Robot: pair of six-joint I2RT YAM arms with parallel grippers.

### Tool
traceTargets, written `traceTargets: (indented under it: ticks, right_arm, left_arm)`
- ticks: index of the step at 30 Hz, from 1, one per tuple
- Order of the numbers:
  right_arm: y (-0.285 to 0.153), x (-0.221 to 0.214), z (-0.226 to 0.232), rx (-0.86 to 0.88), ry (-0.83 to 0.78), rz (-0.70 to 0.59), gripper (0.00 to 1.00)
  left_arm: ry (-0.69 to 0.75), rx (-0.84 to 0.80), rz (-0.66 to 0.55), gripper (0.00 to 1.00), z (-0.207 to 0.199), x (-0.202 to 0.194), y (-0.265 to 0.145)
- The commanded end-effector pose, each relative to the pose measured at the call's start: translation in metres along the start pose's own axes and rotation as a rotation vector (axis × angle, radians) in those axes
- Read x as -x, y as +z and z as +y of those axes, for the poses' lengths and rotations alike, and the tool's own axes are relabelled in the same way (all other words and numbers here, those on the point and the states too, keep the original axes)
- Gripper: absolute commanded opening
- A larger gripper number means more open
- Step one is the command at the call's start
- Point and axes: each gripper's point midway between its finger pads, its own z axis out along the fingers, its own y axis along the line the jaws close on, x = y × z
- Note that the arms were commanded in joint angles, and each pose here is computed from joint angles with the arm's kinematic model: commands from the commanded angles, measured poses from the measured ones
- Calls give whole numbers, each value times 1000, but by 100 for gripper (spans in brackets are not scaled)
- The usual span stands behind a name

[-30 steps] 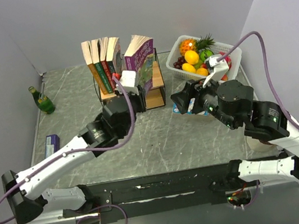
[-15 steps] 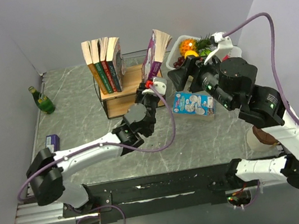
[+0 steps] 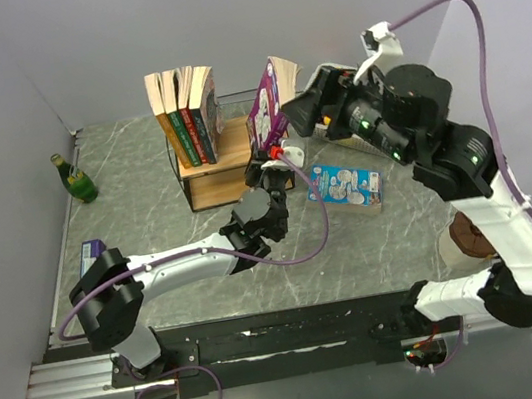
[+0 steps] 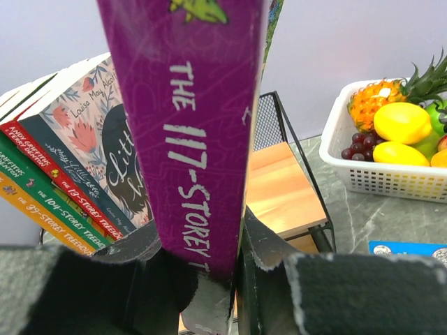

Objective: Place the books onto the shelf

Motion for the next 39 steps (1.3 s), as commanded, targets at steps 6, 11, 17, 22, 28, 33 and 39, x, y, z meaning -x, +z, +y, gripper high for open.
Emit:
traceTargets:
  ticks: [6,11,17,22,28,33,39]
  right_arm:
    - [36,-17,-2,-54,2,142,92]
    - [53,-18,-12,-100,12,174,92]
    - [67,-28,-21,-113,-30,196,31]
    - [60,-18,-29,-149,-94,177,0]
    - [46,8,-42,-222,-169,93,0]
    - [40,24,-45,-247,-207,37,0]
    - [56,19,-41,-228,-195,34,0]
  left_arm:
    - [-173,46,-110,1,15,49,1]
    - [-167,42,-123,1,12,52,-2]
    - [-170,40,-105,1,10,48,-3]
    - [-166,96,-50,23,23,46,-5]
    - [-290,175,91,61,74,62,-22]
    - [-573,153,190,66,126,72,-36]
    - [-830,219,106,69,207,103,-45]
